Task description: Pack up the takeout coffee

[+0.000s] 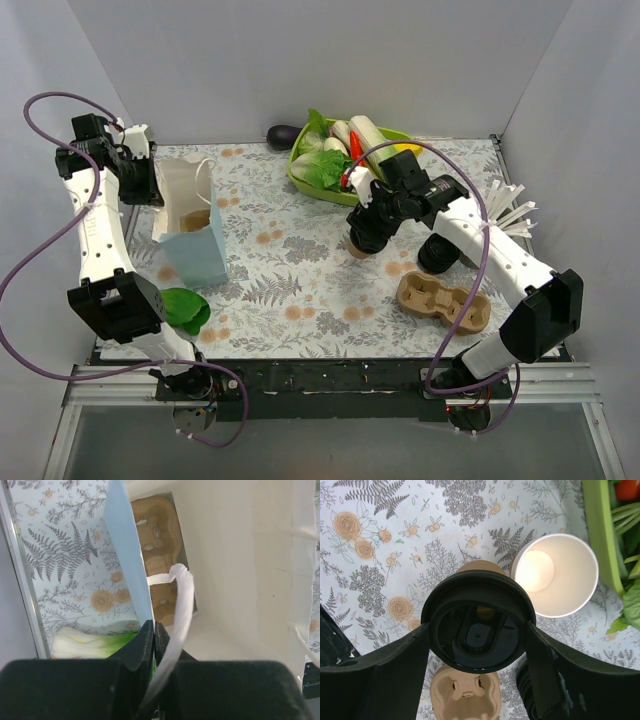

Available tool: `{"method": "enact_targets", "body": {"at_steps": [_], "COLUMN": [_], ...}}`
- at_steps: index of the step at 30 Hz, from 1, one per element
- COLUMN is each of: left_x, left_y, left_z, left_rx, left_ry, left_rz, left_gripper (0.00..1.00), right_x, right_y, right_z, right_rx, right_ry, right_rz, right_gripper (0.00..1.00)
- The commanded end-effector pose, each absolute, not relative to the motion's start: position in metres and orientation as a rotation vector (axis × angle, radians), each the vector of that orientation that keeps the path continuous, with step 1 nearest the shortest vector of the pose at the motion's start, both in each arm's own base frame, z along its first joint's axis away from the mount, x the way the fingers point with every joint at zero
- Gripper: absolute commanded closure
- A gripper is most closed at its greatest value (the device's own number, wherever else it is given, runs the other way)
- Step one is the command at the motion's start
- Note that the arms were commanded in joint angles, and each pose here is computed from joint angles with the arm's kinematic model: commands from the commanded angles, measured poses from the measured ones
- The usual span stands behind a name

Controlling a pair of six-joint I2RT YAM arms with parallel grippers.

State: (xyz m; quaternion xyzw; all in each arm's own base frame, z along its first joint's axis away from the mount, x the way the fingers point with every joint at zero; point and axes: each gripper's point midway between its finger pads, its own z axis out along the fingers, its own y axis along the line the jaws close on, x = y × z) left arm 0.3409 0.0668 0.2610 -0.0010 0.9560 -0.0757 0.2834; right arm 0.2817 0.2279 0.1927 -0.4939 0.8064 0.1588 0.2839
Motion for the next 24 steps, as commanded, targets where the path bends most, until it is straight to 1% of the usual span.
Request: {"method": "enact_targets", "body": {"at_steps": [1, 4, 7, 8, 11, 13, 17, 18, 24], "left_x": [0.342, 0.352, 0.353, 0.351, 0.337, 0.330, 0.323, 0.319, 0.299], "left_y": [0.042, 0.025, 0.002, -0.013, -0.045, -0.057, -0.081, -0.095, -0.130], "left_z": [0.299, 0.309, 0.306, 0.303, 0.288, 0.284, 0.293, 0.294, 0.306], "left_rx": [0.113, 0.204, 0.305, 0.365, 0.523, 0.569, 0.653, 0.700, 0.773], "left_ry": [2.446, 2.391, 2.387, 2.387, 2.400, 2.405, 2.359, 2.347, 2.301], "left_rz": [-0.311, -0.387, -0.438, -0.470, -0.523, -0.552, -0.597, -0.627, -0.734], "left_gripper": [1.00, 1.00, 1.00, 1.00, 1.00, 1.00, 1.00, 1.00, 1.00], "right_x": [0.288, 0.293, 0.298, 0.303, 0.311, 0.318, 0.332, 0.333, 0.337], "right_y": [0.238, 0.244, 0.246, 0.249, 0.245, 0.240, 0.235, 0.235, 0.237], "right_z": [0.225, 0.247, 0.267, 0.277, 0.283, 0.296, 0.313, 0.321, 0.368], "right_rx": [-1.344, -1.351, -1.343, -1.334, -1.315, -1.283, -1.238, -1.233, -1.228], "right_ry": [2.041, 1.971, 1.934, 1.916, 1.931, 1.931, 1.937, 1.921, 1.762], "right_rz": [0.449, 0.462, 0.451, 0.443, 0.417, 0.401, 0.386, 0.387, 0.365], "right_gripper": [0.99, 0.99, 0.99, 0.99, 0.99, 0.99, 0.99, 0.99, 0.99]}}
